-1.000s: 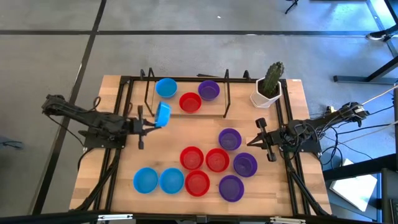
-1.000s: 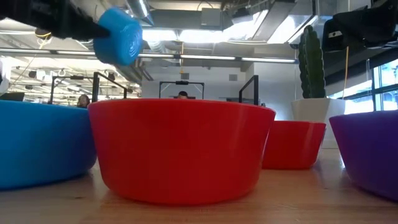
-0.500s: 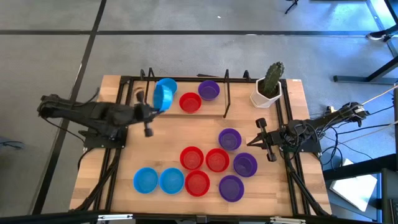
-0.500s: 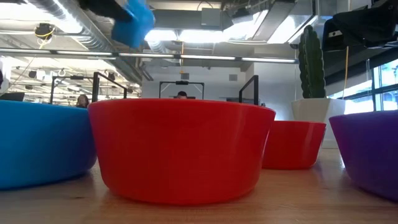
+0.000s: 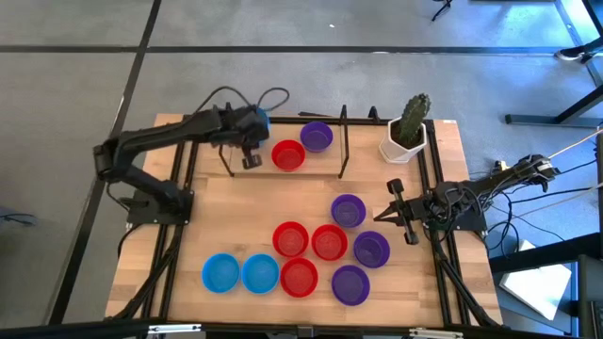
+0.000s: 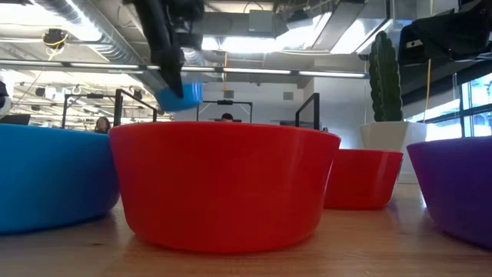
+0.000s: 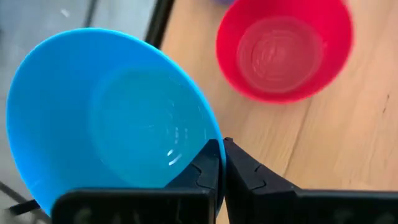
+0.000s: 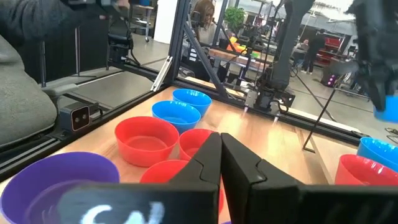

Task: Pick & Place Mini bowls
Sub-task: Stack the blue bowl on top of the blue bowl on the shelf

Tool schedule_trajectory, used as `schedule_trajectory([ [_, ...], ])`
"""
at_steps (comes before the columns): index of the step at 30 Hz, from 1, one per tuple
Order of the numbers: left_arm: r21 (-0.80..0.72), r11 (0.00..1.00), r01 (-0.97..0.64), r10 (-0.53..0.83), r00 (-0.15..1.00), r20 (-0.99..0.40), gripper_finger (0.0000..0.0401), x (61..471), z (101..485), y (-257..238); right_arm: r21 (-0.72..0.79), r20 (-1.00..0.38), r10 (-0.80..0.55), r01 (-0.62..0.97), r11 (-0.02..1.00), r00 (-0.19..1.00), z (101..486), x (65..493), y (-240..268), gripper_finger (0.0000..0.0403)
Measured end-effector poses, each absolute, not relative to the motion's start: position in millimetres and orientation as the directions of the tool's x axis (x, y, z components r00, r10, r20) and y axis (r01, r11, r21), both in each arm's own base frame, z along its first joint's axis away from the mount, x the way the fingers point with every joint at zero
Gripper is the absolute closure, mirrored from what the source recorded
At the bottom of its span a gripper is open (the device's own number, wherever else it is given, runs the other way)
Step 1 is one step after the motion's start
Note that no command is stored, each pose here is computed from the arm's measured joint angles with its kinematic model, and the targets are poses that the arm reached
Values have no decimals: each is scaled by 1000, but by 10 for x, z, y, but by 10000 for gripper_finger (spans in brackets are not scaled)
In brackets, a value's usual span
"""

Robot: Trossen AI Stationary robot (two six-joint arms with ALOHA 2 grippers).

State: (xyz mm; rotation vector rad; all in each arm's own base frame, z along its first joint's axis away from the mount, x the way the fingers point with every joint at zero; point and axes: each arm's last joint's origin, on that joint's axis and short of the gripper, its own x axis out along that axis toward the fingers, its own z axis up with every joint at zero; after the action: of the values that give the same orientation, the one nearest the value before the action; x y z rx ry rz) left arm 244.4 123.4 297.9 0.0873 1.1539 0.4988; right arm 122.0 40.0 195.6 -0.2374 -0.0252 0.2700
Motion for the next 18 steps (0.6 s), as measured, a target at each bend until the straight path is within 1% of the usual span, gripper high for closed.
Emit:
schedule_trajectory([
  [4, 271, 903, -333, 370, 282, -885, 398, 2484, 2842, 1397, -241, -7, 267, -261, 935, 964, 1956, 1219, 400, 393],
  [11, 263, 905, -335, 348, 226, -910, 398, 2549, 2649, 1554, -236, -6, 267, -261, 936, 964, 1956, 1219, 400, 393],
  [18, 264, 905, -334, 342, 203, -917, 398, 2585, 2545, 1644, -241, -6, 267, -261, 935, 964, 1956, 1219, 400, 393],
])
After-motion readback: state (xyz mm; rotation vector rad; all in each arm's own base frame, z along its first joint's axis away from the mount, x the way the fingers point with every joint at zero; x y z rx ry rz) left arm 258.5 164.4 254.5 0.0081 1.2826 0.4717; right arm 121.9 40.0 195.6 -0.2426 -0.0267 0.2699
